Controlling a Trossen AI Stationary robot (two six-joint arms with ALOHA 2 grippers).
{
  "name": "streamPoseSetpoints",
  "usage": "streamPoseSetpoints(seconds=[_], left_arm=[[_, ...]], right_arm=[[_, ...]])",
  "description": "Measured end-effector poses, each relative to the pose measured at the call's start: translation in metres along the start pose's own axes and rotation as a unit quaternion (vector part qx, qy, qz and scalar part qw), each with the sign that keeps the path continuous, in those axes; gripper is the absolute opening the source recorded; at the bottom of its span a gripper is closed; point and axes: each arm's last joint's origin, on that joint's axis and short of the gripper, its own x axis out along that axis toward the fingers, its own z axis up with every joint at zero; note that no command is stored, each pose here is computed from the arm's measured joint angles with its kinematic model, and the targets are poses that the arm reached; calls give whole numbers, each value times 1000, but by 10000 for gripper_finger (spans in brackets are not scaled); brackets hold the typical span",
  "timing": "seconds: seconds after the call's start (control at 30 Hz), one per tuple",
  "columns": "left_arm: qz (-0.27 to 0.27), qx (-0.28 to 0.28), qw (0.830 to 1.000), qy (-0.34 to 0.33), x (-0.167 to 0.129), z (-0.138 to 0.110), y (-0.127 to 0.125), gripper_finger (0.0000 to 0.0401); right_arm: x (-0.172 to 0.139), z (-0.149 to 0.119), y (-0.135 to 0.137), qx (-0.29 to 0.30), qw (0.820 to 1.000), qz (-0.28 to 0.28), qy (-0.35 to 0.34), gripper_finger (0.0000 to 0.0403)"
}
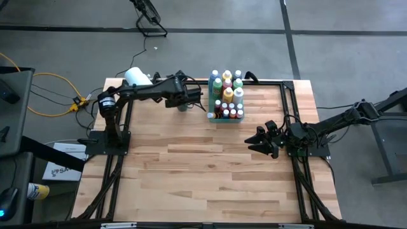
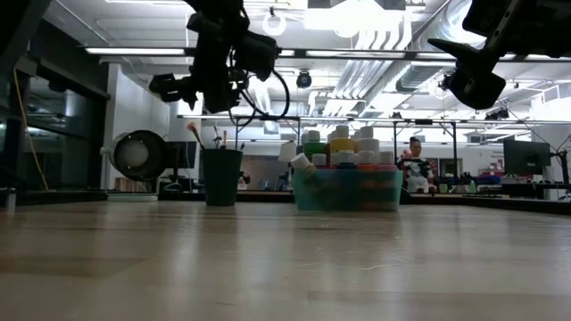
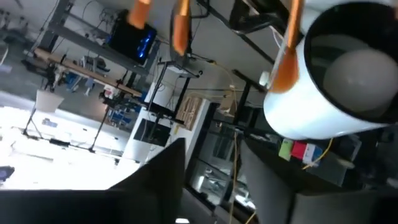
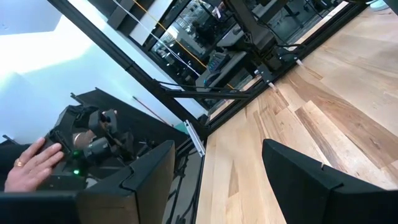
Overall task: Pick & Place Paint Supplies
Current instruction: Return to Home Position
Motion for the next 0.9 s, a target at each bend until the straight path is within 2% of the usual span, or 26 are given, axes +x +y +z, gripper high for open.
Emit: streamPoseSetpoints(seconds=[0.13,0.2,0.23,0.3,0.37,0.47,0.53,0.67,0.73,0.9], left_arm=[[23,-85,996,-30,-17,-14,-1,193],[21,-157,984,-83,-31,-29,-3,205],[13,-202,972,-122,-38,-38,-5,208],[-15,-284,935,-212,-51,-57,-10,211],[-44,-356,880,-310,-63,-79,-14,211],[-52,-399,800,-444,-80,-107,-17,212],[-41,-406,763,-502,-92,-119,-20,212],[1,-414,690,-593,-109,-126,-34,212],[36,-428,643,-634,-116,-125,-45,212],[85,-450,559,-691,-113,-102,-83,212]], right_arm=[[0,0,0,0,1000,0,0,237],[0,0,0,0,1000,0,0,237],[0,0,0,0,1000,0,0,237],[0,0,0,0,1000,0,0,237],[0,0,0,0,1000,0,0,237],[0,0,0,0,1000,0,0,237],[0,0,0,0,1000,0,0,237],[0,0,0,0,1000,0,0,237],[0,0,0,0,1000,0,0,237],[0,0,0,0,1000,0,0,237]])
